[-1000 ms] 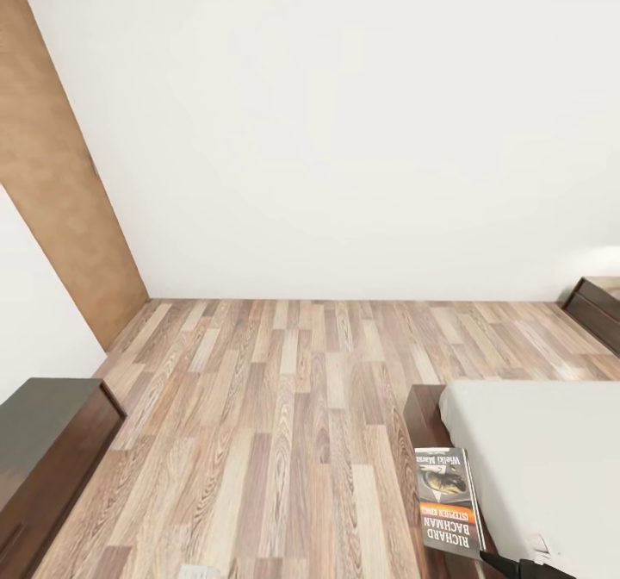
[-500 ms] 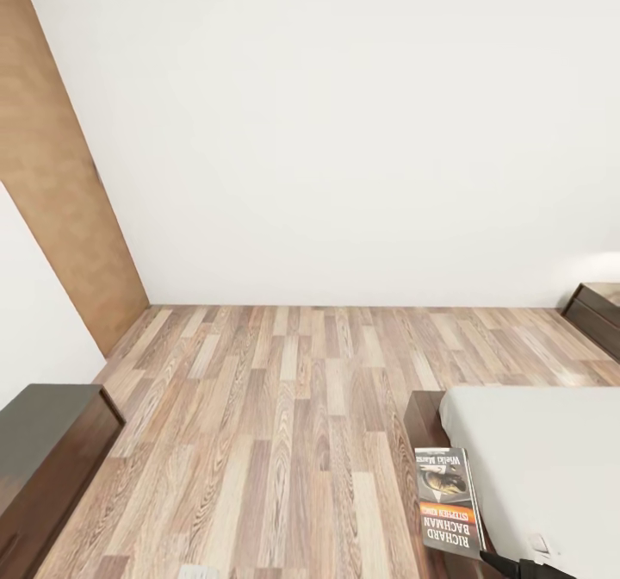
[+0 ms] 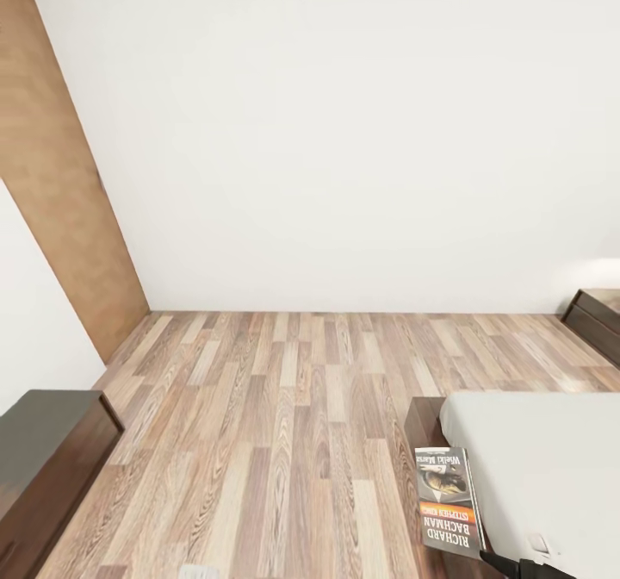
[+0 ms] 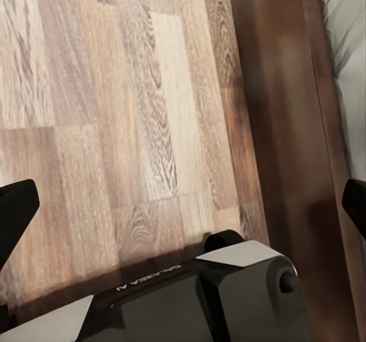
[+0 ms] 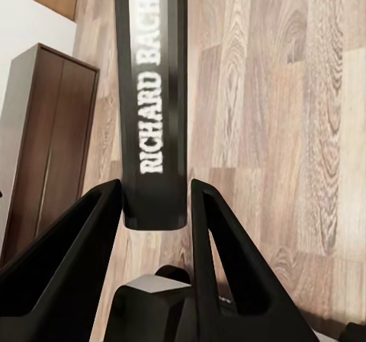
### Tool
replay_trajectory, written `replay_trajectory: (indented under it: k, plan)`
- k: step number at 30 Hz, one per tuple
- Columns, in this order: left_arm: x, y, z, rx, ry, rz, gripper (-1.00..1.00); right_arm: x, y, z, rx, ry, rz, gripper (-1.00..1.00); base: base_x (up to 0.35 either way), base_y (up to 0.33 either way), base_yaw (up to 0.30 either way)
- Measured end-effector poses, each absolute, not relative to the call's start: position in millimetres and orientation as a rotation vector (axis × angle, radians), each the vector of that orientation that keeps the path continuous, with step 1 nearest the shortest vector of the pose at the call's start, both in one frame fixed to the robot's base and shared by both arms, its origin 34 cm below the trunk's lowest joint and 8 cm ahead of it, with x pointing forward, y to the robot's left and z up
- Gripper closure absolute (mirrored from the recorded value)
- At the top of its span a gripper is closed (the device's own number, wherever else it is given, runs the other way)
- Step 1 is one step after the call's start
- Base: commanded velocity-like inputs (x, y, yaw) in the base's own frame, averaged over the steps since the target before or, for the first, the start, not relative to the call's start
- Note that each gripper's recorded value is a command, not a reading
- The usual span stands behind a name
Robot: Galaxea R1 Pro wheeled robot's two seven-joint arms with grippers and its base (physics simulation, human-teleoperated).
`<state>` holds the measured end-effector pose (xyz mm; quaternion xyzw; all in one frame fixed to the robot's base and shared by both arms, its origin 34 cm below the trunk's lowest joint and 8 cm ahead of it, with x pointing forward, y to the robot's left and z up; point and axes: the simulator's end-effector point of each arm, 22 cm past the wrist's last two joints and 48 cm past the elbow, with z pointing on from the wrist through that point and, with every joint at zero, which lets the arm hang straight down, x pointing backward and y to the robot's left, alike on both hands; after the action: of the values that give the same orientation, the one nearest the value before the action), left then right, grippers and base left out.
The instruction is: In the bedroom, move the book from the bed onto either nightstand, and place the two sandals side by side next to the bed.
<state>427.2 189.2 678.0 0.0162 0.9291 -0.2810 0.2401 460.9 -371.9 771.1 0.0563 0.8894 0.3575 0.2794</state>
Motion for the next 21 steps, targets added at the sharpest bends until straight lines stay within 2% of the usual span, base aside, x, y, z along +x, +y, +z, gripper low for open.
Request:
replay_trajectory:
  k: [21]
  plan:
    - [437.7,189.2,688.9,0.057,2.51,-0.762,-1.0,468.1,-371.9,783.1,0.133,2.354,0.954,1.0,0.0,0.0,0.0]
